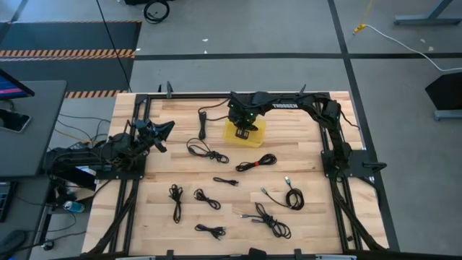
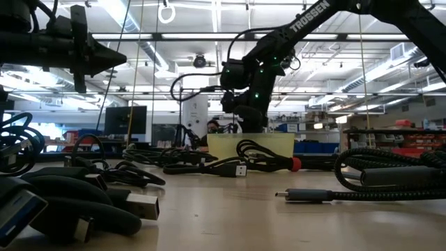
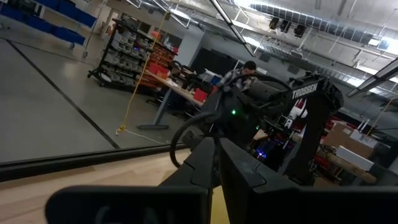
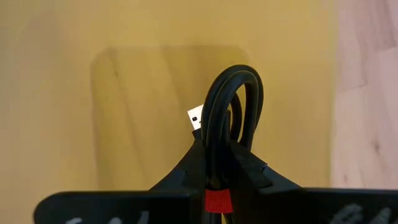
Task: Pick and place USB-C Cables
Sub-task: Put the black charger cable into the yellow bin
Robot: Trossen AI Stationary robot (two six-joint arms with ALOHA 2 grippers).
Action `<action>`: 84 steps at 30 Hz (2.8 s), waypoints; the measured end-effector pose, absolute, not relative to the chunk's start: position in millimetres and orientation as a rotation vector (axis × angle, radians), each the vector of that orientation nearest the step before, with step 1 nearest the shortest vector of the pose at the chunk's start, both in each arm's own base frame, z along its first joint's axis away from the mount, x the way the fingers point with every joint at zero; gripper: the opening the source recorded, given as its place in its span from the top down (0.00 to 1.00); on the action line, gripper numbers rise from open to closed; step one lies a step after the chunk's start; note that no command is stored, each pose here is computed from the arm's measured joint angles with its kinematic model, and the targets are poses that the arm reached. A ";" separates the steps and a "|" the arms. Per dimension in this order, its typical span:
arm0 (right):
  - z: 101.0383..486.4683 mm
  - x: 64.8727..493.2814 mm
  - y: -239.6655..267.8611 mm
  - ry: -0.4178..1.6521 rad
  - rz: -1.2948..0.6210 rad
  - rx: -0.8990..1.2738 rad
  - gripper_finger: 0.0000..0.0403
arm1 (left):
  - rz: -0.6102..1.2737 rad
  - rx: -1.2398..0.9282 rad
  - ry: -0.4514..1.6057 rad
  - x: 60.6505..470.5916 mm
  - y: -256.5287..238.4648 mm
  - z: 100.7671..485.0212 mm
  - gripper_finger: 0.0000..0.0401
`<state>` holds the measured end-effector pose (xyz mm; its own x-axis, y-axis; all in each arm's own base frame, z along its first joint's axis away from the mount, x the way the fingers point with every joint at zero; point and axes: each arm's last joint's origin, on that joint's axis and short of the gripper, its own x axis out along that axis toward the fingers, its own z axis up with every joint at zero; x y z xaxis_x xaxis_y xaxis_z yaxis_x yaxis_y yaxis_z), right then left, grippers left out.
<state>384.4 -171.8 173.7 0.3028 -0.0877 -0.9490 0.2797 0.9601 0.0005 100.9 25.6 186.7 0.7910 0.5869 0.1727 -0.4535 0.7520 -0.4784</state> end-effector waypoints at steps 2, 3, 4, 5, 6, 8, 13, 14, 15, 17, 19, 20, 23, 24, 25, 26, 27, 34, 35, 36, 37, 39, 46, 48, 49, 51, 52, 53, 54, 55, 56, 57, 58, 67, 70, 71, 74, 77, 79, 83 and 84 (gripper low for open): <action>173.9 384.9 -172.2 1.236 -0.248 0.175 0.90 | 0.579 -0.433 -0.324 100.9 25.5 186.7 0.93; 173.8 384.4 -172.5 1.239 -0.248 0.177 0.90 | 0.579 -0.433 -0.324 100.9 25.6 186.7 0.93; 173.8 384.3 -172.9 1.237 -0.247 0.179 0.90 | 0.579 -0.433 -0.324 100.9 25.5 186.7 0.93; 173.8 384.3 -172.8 1.236 -0.241 0.183 0.90 | 0.579 -0.433 -0.324 100.9 25.5 186.6 0.93; 173.8 384.3 -172.7 1.235 -0.238 0.186 0.90 | 0.579 -0.433 -0.324 100.9 25.5 186.6 0.93; 173.9 384.3 -172.6 1.234 -0.235 0.189 0.86 | 0.579 -0.433 -0.324 100.9 25.5 186.6 0.93; 173.9 384.8 -171.7 1.234 -0.232 0.186 0.65 | 0.579 -0.434 -0.324 100.9 25.5 186.6 0.93; 173.9 384.8 -171.7 1.234 -0.232 0.186 0.63 | 0.579 -0.433 -0.324 100.9 25.5 186.6 0.93; 173.9 384.7 -171.7 1.234 -0.231 0.187 0.62 | 0.579 -0.433 -0.324 100.9 25.6 186.6 0.93; 176.3 385.1 -172.1 1.236 -0.232 0.188 0.61 | 0.579 -0.434 -0.324 100.9 25.6 186.6 0.93; 183.9 387.6 -172.4 1.231 -0.232 0.188 0.61 | 0.579 -0.434 -0.323 100.9 25.6 186.6 0.93; 189.4 389.3 -171.9 1.229 -0.228 0.188 0.62 | 0.579 -0.433 -0.321 101.0 25.6 186.4 0.93; 216.7 397.4 -166.6 1.210 -0.186 0.200 0.62 | 0.584 -0.429 -0.300 101.4 25.6 184.4 0.93; 228.6 400.7 -163.6 1.194 -0.163 0.208 0.62 | 0.588 -0.426 -0.283 101.6 25.6 182.8 0.93; 242.3 404.0 -160.4 1.174 -0.137 0.213 0.62 | 0.593 -0.427 -0.260 102.0 25.7 180.4 0.93; 256.2 406.8 -156.7 1.153 -0.111 0.216 0.62 | 0.603 -0.438 -0.236 102.4 25.9 177.6 0.93; 270.7 409.7 -152.7 1.125 -0.089 0.211 0.62 | 0.619 -0.449 -0.211 102.9 26.2 174.5 0.93; 369.9 414.9 -129.4 0.869 -0.043 0.117 0.62 | 0.658 -0.530 -0.120 111.4 27.5 163.4 0.91; 382.7 413.2 -126.9 0.831 -0.044 0.107 0.62 | 0.643 -0.530 -0.107 113.6 27.3 165.5 0.89; 392.0 412.1 -124.7 0.793 -0.046 0.102 0.62 | 0.625 -0.531 -0.101 116.3 27.1 170.0 0.87; 401.2 409.3 -121.9 0.743 -0.047 0.097 0.62 | 0.616 -0.528 -0.096 119.2 27.2 176.0 0.85; 415.2 400.5 -117.7 0.669 -0.041 0.102 0.62 | 0.608 -0.498 -0.079 126.0 27.6 189.1 0.79; 463.6 363.4 -105.2 0.519 -0.071 0.120 0.62 | 0.684 -0.330 0.217 164.1 37.8 226.1 0.64; 476.3 351.9 -100.6 0.480 -0.067 0.105 0.62 | 0.709 -0.334 0.336 177.1 44.4 228.0 0.63; 482.4 345.5 -98.5 0.463 -0.065 0.097 0.62 | 0.720 -0.347 0.387 183.6 48.3 227.9 0.62; 495.1 331.8 -94.3 0.424 -0.062 0.075 0.62 | 0.745 -0.386 0.444 198.3 56.7 230.1 0.62; 501.2 324.7 -92.3 0.405 -0.060 0.058 0.62 | 0.768 -0.406 0.463 205.2 61.5 230.8 0.62; 507.3 317.4 -90.4 0.386 -0.061 0.041 0.62 | 0.793 -0.415 0.488 211.3 66.9 230.5 0.62; 512.9 310.1 -88.3 0.370 -0.061 0.021 0.62 | 0.816 -0.421 0.515 217.2 72.4 230.0 0.62; 518.7 302.8 -86.0 0.349 -0.059 0.002 0.62 | 0.837 -0.425 0.532 223.4 78.1 230.7 0.62; 525.2 294.3 -83.3 0.327 -0.057 -0.020 0.62 | 0.855 -0.428 0.542 229.3 84.1 232.4 0.62; 530.9 286.1 -80.7 0.308 -0.055 -0.041 0.62 | 0.873 -0.432 0.553 234.8 90.2 234.4 0.62; 536.7 277.4 -78.0 0.287 -0.055 -0.062 0.62 | 0.887 -0.436 0.566 239.8 95.9 236.3 0.62; 573.1 207.5 -57.1 0.146 -0.059 -0.222 0.62 | 0.925 -0.590 0.687 271.3 133.3 236.1 0.62; 578.6 189.8 -51.8 0.128 -0.062 -0.260 0.62 | 0.915 -0.645 0.728 279.6 139.9 226.8 0.62; 579.5 185.5 -50.5 0.127 -0.063 -0.267 0.62 | 0.904 -0.657 0.745 281.7 140.6 223.1 0.62; 581.0 174.5 -47.2 0.128 -0.062 -0.273 0.62 | 0.904 -0.689 0.814 285.5 140.7 208.0 0.62; 580.4 167.1 -44.9 0.144 -0.059 -0.275 0.62 | 0.930 -0.710 0.888 285.0 139.9 196.0 0.62; 579.4 164.9 -44.2 0.157 -0.057 -0.271 0.62 | 0.939 -0.711 0.927 284.1 139.5 190.8 0.62; 576.9 164.5 -44.1 0.181 -0.053 -0.264 0.62 | 0.946 -0.718 0.956 282.9 140.0 187.0 0.62; 576.3 164.9 -44.2 0.187 -0.051 -0.263 0.62 | 0.945 -0.718 0.953 283.2 140.1 187.1 0.62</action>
<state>164.9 -44.2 576.3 0.9813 -0.0749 -0.1774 0.0261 0.9645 -0.2628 283.2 140.1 187.1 0.2603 0.3396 -0.9038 -0.9012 0.4213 -0.1013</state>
